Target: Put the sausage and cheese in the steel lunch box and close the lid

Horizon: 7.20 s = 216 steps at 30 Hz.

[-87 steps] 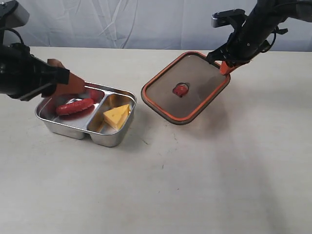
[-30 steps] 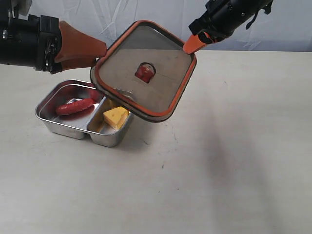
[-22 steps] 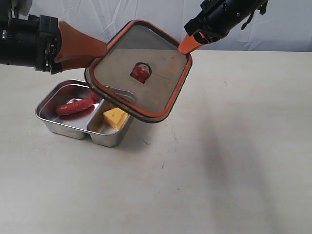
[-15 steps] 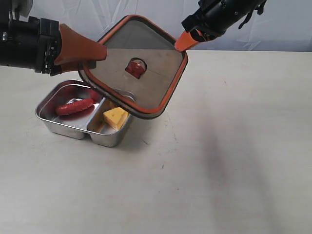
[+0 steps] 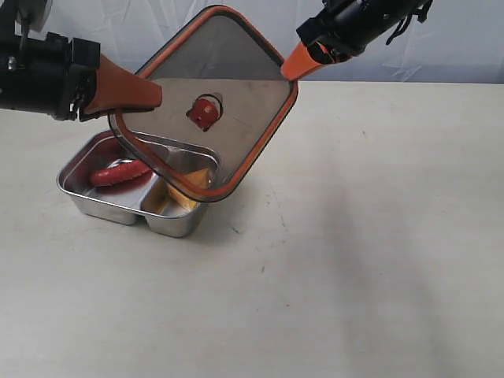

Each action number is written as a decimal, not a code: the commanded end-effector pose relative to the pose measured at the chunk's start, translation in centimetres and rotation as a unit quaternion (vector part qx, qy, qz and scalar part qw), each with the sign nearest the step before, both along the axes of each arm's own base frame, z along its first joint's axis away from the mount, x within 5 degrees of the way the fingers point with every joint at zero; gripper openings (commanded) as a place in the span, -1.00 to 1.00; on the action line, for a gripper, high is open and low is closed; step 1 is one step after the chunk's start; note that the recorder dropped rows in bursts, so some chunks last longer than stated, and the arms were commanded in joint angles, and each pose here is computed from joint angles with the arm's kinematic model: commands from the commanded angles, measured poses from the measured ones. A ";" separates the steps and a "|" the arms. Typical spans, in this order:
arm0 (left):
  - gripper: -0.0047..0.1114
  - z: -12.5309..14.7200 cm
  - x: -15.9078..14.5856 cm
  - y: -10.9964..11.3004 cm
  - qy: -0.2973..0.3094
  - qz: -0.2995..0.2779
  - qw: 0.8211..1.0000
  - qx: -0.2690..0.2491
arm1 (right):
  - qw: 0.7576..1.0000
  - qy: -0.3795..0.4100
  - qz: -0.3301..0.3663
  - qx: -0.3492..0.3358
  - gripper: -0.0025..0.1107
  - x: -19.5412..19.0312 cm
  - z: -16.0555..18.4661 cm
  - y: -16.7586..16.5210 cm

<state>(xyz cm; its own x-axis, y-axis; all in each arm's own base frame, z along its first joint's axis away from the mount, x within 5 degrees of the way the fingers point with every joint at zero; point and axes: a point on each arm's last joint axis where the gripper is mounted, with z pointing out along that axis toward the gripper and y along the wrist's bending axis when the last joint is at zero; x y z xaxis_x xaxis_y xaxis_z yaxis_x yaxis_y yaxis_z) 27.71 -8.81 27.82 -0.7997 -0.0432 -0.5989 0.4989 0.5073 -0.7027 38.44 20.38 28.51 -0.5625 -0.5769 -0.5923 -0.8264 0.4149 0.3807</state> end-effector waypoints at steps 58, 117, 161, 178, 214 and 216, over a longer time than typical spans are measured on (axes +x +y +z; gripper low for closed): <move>-0.92 5.0 -1.4 -1.3 -0.547 -0.050 0.673 0.495 | 0.879 0.301 -0.269 0.253 -0.11 -0.8 7.4 1.3; 0.25 5.5 -3.1 -5.3 -0.597 -0.075 0.651 0.463 | 0.887 0.266 -0.280 0.252 -0.97 -0.6 6.1 3.9; 0.27 14.6 -8.2 6.9 -0.476 0.404 0.720 0.303 | 0.951 -0.075 -0.214 0.208 -0.97 -10.2 -0.3 7.2; 0.27 14.7 -8.2 7.2 -0.476 0.416 0.709 0.311 | 0.926 -0.317 -0.169 0.119 -0.97 -8.2 2.3 6.7; 0.27 14.7 -8.2 7.2 -0.478 0.415 0.708 0.313 | 0.835 -0.105 -0.235 0.487 -0.97 -13.3 -1.2 7.0; 0.27 14.7 -8.2 7.2 -0.478 0.415 0.708 0.313 | 0.834 -0.092 -0.240 0.488 -0.97 -13.6 -1.8 6.7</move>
<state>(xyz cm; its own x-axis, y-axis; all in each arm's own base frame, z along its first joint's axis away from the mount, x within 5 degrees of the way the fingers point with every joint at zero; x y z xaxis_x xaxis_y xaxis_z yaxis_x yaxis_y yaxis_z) 19.58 -1.74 42.35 0.1228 0.2581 -0.9583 -0.0478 0.9660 0.2540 25.68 27.51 26.67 -0.4249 0.4465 -0.7875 -0.7197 0.3612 0.5930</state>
